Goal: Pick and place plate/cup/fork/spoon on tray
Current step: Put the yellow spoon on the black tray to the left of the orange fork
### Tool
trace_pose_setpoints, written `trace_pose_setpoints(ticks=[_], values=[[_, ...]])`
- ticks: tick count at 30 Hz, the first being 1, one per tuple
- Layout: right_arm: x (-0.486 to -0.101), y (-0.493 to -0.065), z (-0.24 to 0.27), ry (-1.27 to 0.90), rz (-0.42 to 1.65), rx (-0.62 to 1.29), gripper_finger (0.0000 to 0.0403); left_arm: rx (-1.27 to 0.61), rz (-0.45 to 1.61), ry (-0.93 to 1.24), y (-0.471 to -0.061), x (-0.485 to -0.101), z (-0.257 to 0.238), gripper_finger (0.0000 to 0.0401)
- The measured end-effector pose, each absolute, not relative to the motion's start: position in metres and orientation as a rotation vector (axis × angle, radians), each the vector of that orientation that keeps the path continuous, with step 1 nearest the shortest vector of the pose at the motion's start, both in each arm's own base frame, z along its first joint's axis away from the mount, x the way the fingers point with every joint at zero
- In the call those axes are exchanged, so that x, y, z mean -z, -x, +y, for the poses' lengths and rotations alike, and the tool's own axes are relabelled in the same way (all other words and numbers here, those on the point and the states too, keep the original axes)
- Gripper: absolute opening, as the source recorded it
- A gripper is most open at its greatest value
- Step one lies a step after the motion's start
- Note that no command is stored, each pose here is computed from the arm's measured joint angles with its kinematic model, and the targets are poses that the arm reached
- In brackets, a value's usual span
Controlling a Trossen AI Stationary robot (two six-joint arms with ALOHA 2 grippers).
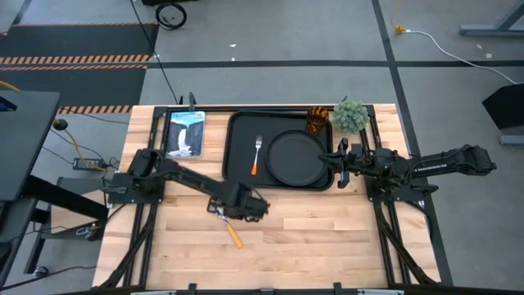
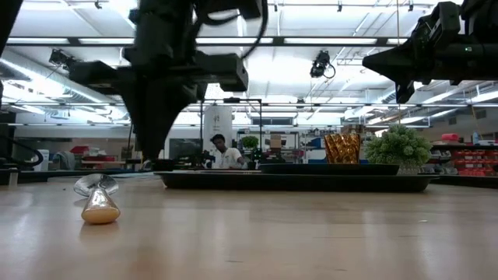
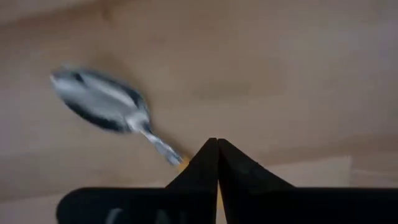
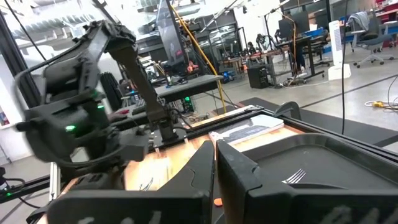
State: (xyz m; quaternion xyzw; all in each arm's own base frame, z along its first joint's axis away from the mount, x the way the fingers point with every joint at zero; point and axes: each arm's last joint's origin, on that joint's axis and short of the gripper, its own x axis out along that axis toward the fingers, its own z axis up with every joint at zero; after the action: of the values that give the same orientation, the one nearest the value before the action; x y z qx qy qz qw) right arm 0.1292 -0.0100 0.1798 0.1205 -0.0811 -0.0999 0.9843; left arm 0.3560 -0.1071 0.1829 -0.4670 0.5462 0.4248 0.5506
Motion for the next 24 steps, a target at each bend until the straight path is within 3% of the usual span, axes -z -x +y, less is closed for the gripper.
trace_pose_setpoints(ticks=[13, 24], values=[[-0.18, -0.129, -0.01, -0.242, -0.163, 0.201, 0.0022, -1.21, 1.014, 1.304, -0.338, -0.18, -0.167, 0.0013], [-0.18, -0.129, -0.01, -0.242, -0.164, 0.201, 0.0022, -1.305, 0.916, 1.381, -0.329, -0.176, -0.184, 0.0128]])
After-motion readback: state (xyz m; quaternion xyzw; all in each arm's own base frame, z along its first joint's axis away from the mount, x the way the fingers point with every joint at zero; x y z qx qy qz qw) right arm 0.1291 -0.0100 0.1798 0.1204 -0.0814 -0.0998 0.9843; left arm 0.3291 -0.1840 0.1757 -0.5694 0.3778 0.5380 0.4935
